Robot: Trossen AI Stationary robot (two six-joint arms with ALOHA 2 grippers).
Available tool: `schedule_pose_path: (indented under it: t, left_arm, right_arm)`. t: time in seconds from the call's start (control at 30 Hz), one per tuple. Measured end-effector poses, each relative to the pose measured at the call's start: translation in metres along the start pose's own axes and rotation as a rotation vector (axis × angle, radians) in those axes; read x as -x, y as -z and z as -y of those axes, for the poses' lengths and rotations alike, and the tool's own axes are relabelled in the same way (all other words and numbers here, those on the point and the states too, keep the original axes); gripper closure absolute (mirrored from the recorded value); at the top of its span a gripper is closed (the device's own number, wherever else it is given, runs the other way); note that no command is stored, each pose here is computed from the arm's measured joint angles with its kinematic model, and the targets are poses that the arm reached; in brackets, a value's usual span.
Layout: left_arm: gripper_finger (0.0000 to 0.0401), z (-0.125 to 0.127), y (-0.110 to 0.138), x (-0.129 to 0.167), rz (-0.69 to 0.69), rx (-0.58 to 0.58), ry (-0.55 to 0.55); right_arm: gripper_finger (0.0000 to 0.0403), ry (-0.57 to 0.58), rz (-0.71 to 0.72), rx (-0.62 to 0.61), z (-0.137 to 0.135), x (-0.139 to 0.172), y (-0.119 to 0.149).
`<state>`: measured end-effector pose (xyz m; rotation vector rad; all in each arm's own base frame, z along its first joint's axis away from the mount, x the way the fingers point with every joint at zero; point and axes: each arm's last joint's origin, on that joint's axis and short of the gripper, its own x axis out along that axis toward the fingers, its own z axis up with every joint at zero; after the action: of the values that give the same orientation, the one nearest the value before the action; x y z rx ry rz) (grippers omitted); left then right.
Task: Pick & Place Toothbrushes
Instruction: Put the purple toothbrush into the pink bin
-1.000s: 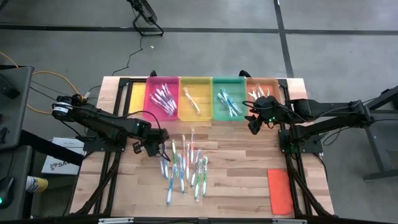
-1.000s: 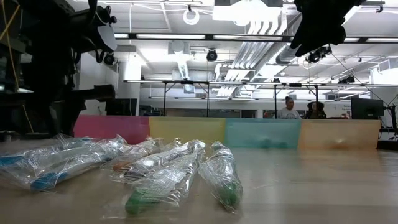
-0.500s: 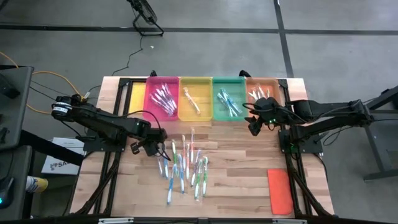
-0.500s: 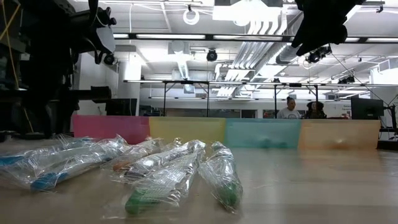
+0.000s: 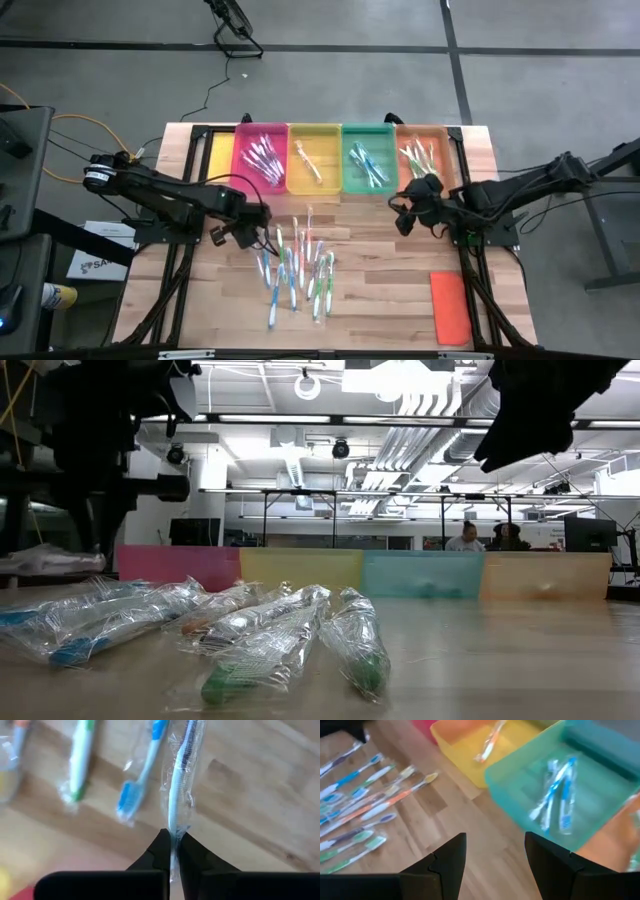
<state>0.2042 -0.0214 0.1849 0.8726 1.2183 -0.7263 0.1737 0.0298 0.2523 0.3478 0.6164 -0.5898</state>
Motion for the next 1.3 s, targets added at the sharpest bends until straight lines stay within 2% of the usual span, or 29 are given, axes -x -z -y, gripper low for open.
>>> schedule_pose_path:
  t: [0.27,0.4,0.63,0.87,1.3]
  left_arm:
    - [0.0396,-0.013,-0.005,0.019,-0.063,0.072,-0.099]
    - [0.0396,-0.018,-0.007,0.032,-0.102,0.099,-0.131]
    - [0.0396,-0.024,0.001,0.058,-0.335,0.035,-0.188]
    - [0.0396,-0.05,0.025,0.087,-0.4,0.049,-0.226]
    - [0.0396,-0.08,0.091,0.112,-0.499,0.015,-0.231]
  right_arm:
    - [0.0206,-0.077,0.055,-0.027,-0.007,-0.009,0.014]
    - [0.0206,-0.079,0.058,-0.028,-0.006,-0.013,0.019]
    - [0.0206,-0.081,0.059,-0.03,-0.005,-0.016,0.022]
    - [0.0206,-0.081,0.059,-0.029,-0.005,-0.016,0.022]
    - [0.0206,-0.067,0.072,0.0,-0.005,-0.016,0.022]
